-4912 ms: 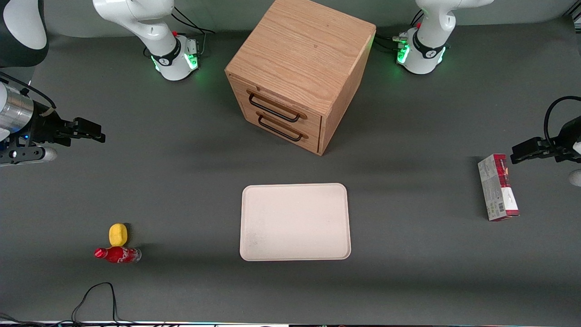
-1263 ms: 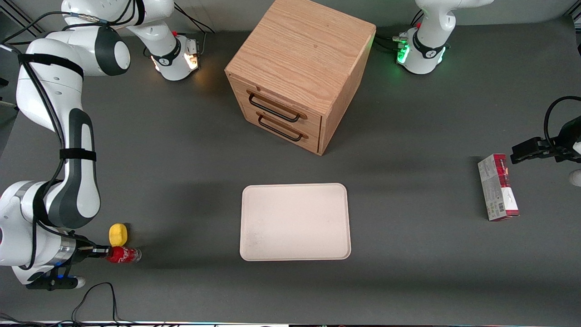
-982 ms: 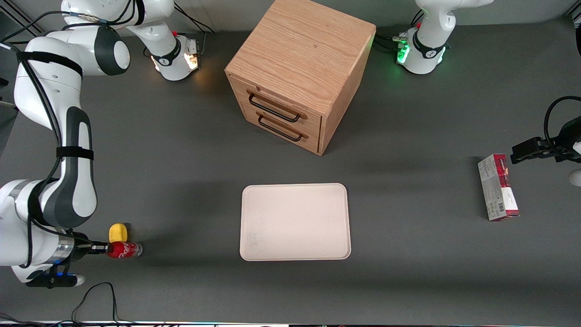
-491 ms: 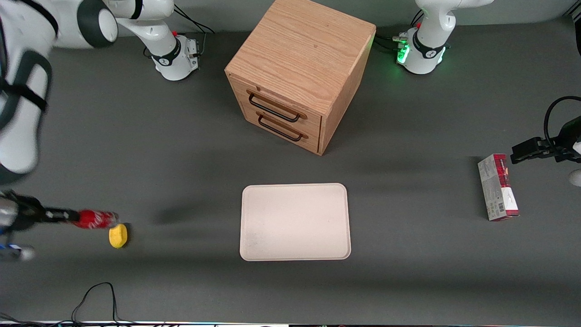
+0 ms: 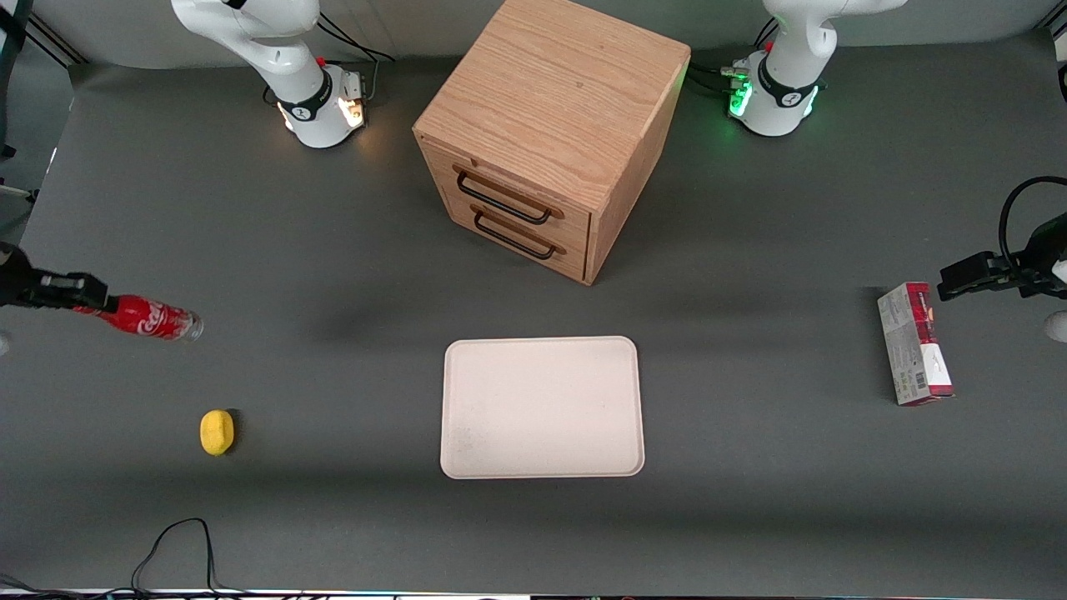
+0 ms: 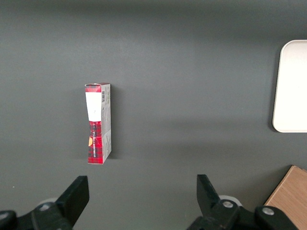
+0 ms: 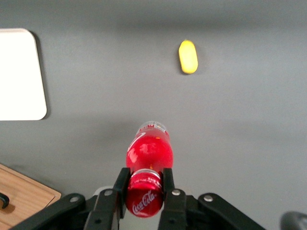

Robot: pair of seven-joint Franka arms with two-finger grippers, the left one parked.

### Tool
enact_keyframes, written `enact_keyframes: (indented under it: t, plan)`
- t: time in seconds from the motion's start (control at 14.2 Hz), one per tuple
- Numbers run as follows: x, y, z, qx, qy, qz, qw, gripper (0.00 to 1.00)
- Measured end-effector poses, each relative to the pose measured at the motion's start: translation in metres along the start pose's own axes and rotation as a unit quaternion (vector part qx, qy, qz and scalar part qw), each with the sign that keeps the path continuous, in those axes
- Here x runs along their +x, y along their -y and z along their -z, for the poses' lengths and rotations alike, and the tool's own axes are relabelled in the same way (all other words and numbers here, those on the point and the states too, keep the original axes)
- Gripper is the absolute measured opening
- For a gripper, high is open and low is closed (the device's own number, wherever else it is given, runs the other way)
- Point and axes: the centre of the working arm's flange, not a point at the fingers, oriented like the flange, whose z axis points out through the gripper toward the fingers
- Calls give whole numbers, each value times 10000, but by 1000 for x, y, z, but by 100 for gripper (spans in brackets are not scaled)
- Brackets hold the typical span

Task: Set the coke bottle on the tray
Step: 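Carry the bottle over the white tray with the right gripper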

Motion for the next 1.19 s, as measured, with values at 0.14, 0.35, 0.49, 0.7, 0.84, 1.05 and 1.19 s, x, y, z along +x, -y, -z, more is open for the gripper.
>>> enact_keyframes:
  t: [0.14,0.35,0.49,0.7,0.84,1.05,1.19]
  plan:
    - [5,38,-17,-28,60,-88,9999,31]
    - [30,118,-52,-117,80,-453,9989,31]
    - [55,179,-74,-158,-34,-819,9965,31]
    - [92,270,-120,-49,-452,-1363,9896,31]
    - [106,315,-157,136,-750,-1573,9846,31]
    - [115,352,-204,309,-937,-1547,9830,31]
    - [117,365,-225,348,-986,-1543,9825,31]
